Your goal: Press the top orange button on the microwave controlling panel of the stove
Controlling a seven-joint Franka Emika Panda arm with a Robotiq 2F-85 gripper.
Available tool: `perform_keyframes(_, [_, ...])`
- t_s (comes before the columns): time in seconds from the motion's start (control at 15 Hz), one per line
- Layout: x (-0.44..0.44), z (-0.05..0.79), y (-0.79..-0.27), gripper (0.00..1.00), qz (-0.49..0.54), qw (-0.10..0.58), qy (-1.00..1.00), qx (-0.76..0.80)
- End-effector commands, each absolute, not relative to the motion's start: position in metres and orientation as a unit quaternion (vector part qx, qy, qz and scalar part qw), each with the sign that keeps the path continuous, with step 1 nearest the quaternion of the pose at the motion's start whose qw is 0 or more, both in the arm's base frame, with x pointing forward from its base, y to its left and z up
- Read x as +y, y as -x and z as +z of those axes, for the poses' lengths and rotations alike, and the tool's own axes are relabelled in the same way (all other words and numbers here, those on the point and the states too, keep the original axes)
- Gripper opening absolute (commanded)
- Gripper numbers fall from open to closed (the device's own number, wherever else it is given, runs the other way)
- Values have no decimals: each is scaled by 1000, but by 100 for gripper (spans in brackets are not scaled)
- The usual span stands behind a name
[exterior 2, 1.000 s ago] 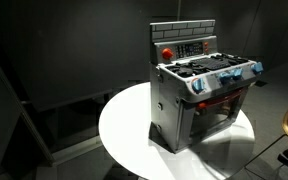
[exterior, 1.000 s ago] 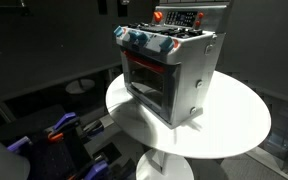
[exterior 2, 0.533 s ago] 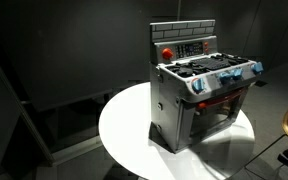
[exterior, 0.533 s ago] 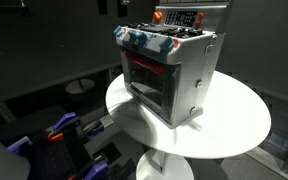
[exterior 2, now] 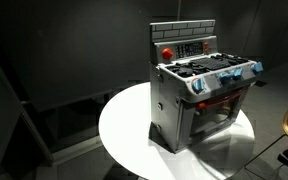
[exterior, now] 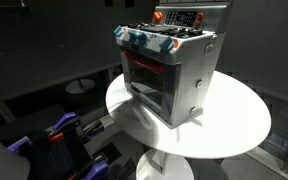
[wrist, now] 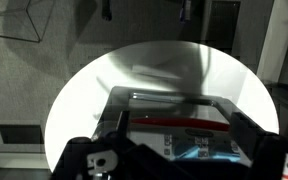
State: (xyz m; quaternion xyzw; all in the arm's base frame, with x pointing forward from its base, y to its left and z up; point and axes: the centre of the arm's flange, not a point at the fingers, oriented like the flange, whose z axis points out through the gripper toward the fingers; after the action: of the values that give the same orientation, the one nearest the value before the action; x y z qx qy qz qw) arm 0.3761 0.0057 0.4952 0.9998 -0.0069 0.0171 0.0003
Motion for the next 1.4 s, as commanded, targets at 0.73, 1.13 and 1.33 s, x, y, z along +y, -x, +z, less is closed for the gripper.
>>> perform_keyframes(0.73, [-27,528,-490,100,133,66,-988,-38])
perform_keyframes(1.13, [-46,513,-528,100,154,81,-983,-58])
perform_keyframes(1.33, [-50,506,-547,100,161,82,-981,-64])
